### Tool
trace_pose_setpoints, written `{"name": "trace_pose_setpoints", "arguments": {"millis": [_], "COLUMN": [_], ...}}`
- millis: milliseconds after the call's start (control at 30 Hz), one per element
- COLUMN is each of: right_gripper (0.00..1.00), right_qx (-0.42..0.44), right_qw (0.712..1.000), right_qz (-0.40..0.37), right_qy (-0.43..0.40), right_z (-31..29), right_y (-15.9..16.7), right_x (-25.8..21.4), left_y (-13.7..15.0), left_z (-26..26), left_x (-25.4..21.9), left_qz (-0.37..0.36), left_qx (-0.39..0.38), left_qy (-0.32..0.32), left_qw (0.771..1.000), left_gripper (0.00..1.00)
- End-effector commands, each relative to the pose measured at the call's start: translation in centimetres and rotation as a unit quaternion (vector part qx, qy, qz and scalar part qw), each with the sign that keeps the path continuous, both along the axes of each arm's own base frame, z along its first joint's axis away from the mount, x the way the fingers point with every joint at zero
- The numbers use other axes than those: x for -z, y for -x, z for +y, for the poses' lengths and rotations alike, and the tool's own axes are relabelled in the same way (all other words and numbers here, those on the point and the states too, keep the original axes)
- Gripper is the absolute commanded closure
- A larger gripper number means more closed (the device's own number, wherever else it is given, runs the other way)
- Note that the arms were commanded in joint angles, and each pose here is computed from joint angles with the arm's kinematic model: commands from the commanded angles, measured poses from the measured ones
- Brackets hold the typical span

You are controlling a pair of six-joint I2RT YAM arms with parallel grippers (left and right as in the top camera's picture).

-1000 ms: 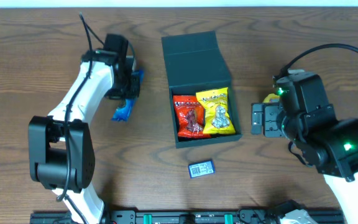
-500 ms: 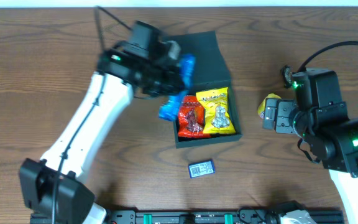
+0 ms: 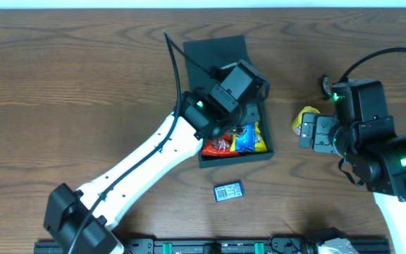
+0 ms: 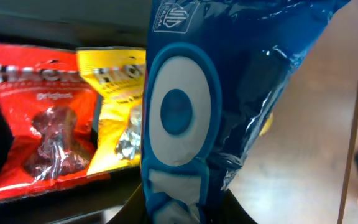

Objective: Pack container
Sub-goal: 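Lower the Oreo pack into the box's right side and release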

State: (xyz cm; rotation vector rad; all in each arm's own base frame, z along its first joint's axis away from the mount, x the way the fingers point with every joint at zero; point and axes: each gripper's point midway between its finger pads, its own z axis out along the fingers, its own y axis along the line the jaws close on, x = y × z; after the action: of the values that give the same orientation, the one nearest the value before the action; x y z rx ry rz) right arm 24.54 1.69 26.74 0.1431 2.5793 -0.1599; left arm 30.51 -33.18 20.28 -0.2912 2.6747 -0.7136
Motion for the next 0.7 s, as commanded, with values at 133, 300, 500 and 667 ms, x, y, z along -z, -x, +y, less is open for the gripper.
{"name": "trace_pose_setpoints", "arguments": {"millis": [133,300,500,667], "right_gripper": [0.01,0.01,0.01,0.01], "right_qx": [0.001,0.001,0.001,0.001], "right_qw": [1.0,1.0,1.0,1.0], "right_qz": [-0.003,-0.003,-0.002,-0.002], "right_qy": [0.011,0.011,0.011,0.011], "right_z": [-0.5,-0.5,-0.5,-0.5], "right_y": [0.2,0.2,0.2,0.2], "right_x": [-0.3,-0.3,-0.3,-0.2], "left_y": [-2.6,-3.2,-2.9,-2.7], "left_z": [-1.1,-2.9,-3.5,-3.9], "left_x": [4.2,6.9,9.3,10.3], "left_qz": [0.034,0.053,0.078,0.088], "left_qx": [-0.091,-0.079,-0.072,-0.067], "left_qy": [0.0,0.01,0.003,0.0], "left_qw": [0.995,0.995,0.994,0.994], "left_gripper": [0.94,0.94,0.94,0.94]}}
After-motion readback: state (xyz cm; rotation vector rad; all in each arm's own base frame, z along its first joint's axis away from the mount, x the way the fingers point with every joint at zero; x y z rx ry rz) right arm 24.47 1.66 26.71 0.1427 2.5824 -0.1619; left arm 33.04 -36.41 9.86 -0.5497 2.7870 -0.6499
